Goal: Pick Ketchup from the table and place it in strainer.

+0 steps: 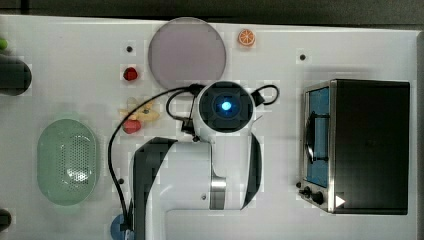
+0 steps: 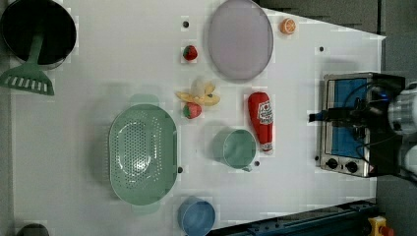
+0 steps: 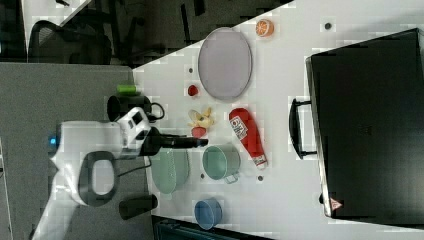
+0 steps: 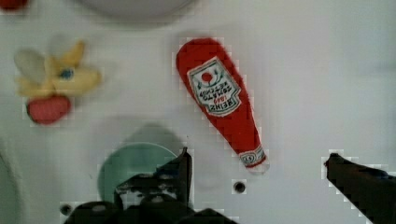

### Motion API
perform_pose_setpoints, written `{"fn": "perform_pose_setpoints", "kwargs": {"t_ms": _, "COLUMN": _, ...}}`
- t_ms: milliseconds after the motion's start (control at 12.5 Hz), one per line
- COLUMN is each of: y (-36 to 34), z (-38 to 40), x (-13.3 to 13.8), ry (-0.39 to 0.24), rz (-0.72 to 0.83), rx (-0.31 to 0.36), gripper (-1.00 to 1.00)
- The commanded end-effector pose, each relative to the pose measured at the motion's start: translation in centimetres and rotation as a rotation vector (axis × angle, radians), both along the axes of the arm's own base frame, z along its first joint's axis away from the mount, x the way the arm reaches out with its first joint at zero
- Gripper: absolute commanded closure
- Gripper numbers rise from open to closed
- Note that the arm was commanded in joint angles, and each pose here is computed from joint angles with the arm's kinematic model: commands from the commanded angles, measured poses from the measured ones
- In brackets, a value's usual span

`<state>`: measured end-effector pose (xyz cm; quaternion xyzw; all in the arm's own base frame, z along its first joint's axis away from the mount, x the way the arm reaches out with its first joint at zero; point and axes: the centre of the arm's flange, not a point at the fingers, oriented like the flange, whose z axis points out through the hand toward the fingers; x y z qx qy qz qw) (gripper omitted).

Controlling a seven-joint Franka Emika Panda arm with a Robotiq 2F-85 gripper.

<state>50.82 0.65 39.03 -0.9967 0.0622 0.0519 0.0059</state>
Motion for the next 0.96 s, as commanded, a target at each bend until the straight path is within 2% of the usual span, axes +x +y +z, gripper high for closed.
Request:
{"fn": "perform_pose_setpoints", "kwargs": {"t_ms": 80, "y": -0.2, "z": -1.4, "x": -0.4, "ry": -0.071, "rz": 0.296, "rx": 0.019, "gripper": -1.00}}
{"fn": "perform_pose_setpoints", "kwargs": {"t_ms": 400, "y": -0.1, "z": -8.0, "x": -0.5, "ry": -0.058, "rz": 0.321, "rx": 0.020, "gripper": -1.00}}
{"fn": "perform_pose_setpoints", "kwargs": {"t_ms": 560, "y": -0.1, "z": -11.0, "x": -0.1, "ry": -0.044, "rz": 0.371, "rx": -0.010, "gripper": -1.00}}
{"fn": "perform_pose_setpoints", "kwargs": {"t_ms": 960, "y": 0.1, "z": -17.2, "x": -0.1, "ry": -0.018, "rz": 0.379, "rx": 0.013, "gripper": -1.00}}
